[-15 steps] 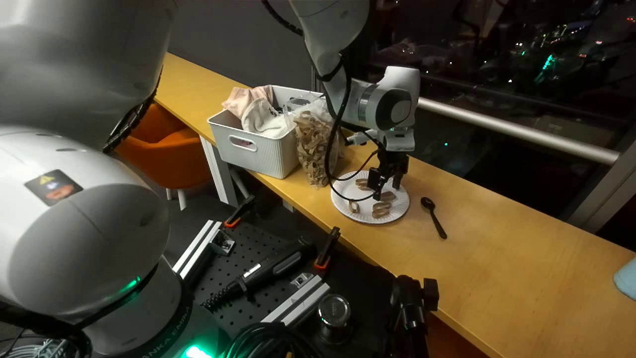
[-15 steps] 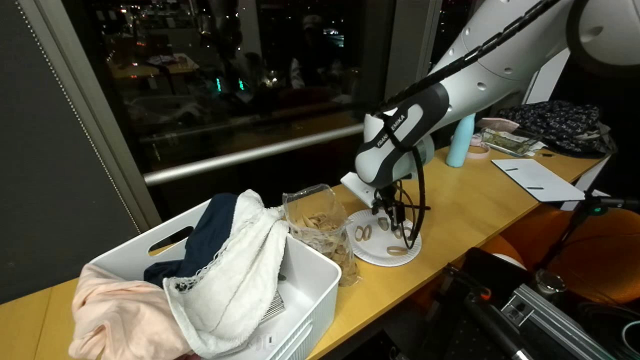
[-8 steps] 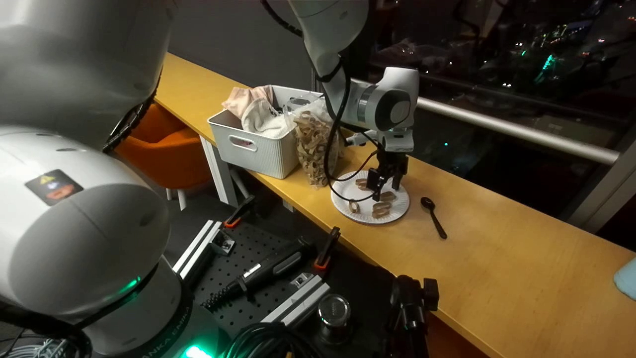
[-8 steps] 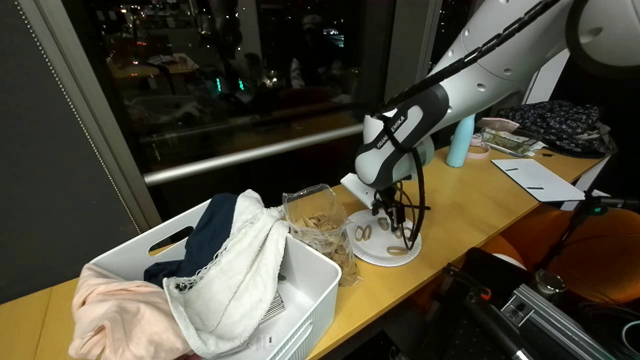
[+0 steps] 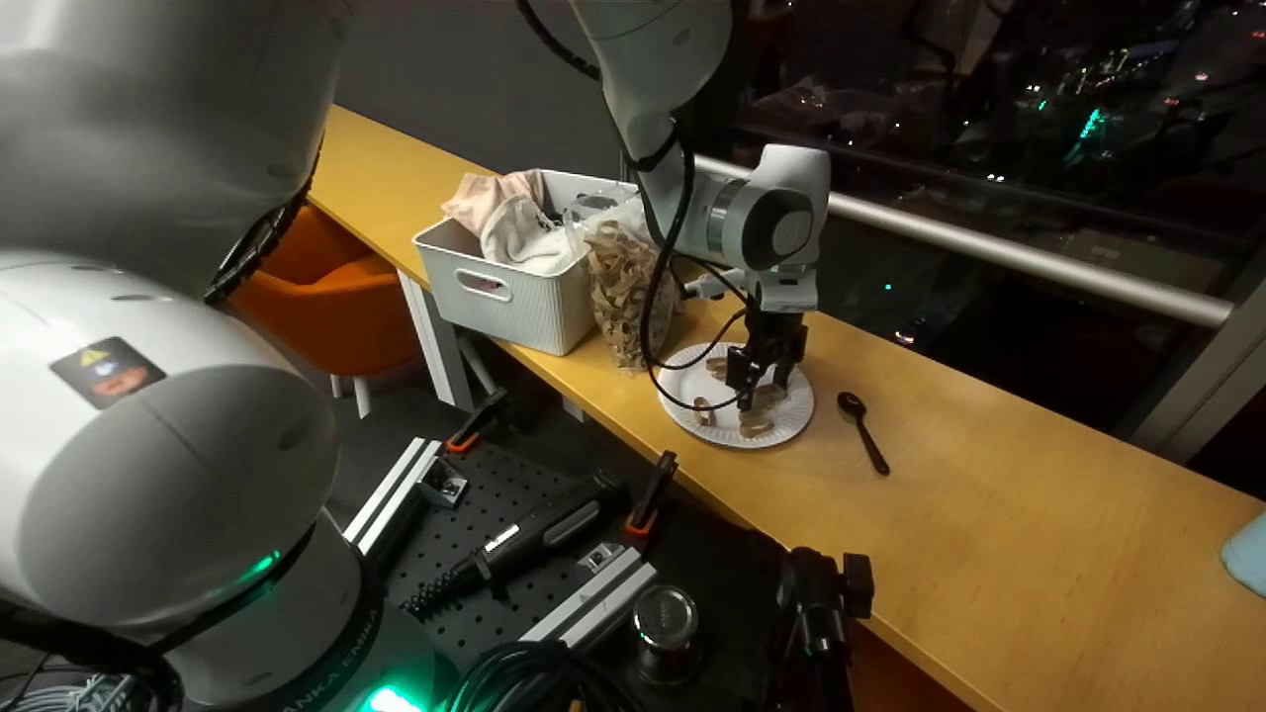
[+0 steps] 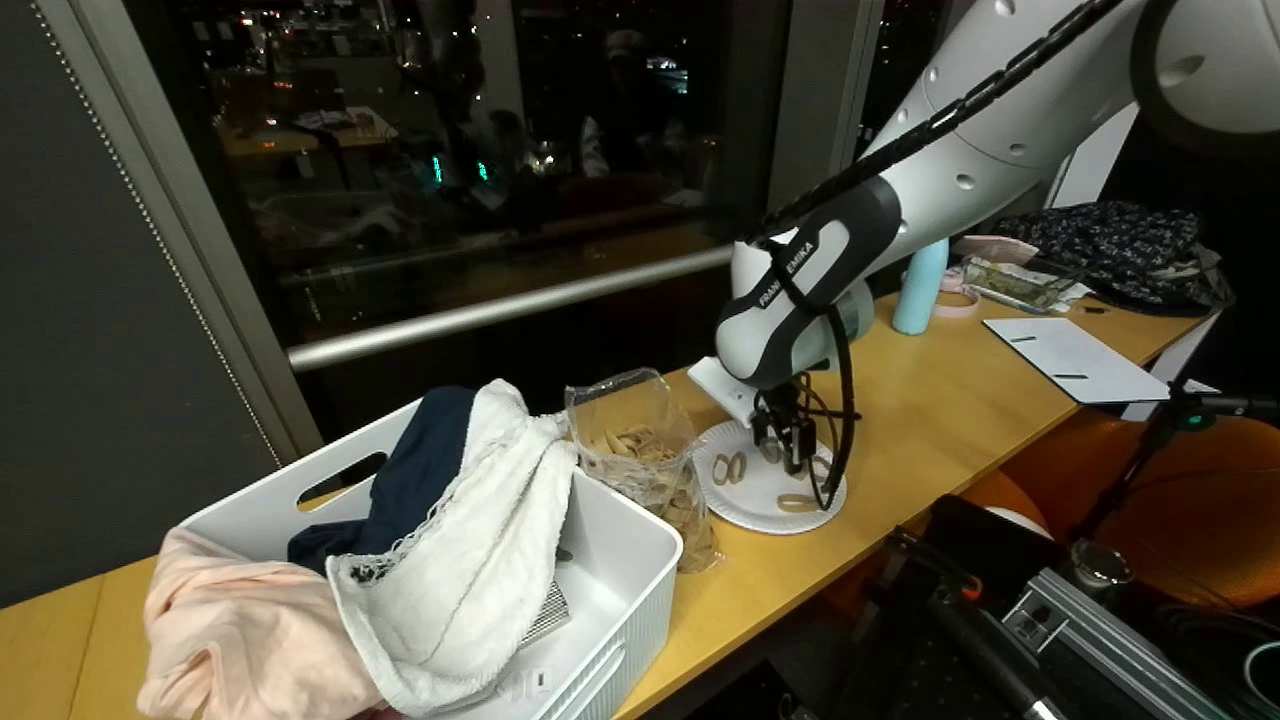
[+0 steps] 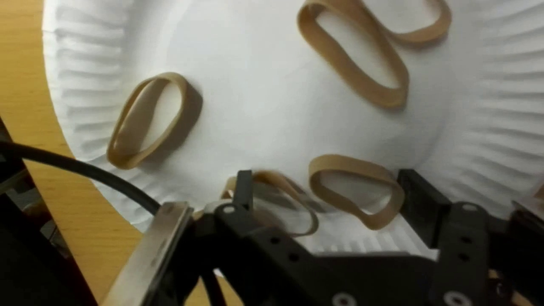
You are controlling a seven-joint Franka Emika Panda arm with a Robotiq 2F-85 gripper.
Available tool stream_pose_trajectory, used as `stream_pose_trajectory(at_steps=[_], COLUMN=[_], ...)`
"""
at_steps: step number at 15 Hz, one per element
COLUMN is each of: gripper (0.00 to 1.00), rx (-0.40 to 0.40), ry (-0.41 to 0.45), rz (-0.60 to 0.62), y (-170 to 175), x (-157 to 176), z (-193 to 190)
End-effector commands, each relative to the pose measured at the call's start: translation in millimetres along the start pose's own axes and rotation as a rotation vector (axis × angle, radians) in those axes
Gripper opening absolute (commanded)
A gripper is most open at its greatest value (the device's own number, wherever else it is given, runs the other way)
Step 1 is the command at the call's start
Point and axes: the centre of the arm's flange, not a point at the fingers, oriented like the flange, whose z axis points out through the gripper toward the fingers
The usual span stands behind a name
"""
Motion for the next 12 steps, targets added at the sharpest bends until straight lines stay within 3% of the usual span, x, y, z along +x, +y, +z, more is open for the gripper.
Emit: stream_pose_trajectory(at_steps=[1,6,9,12], gripper=[0.52,0.30,0.03,0.00], rx=[0.028,0.041,0.040,0.047], ry=[0.020,0.014,-0.005,-0.028], rz=[0.013,0.035,0.060,0.080], y=[4,3,4,5], x=[1,2,6,9], z=[-1,-7,-11,-19])
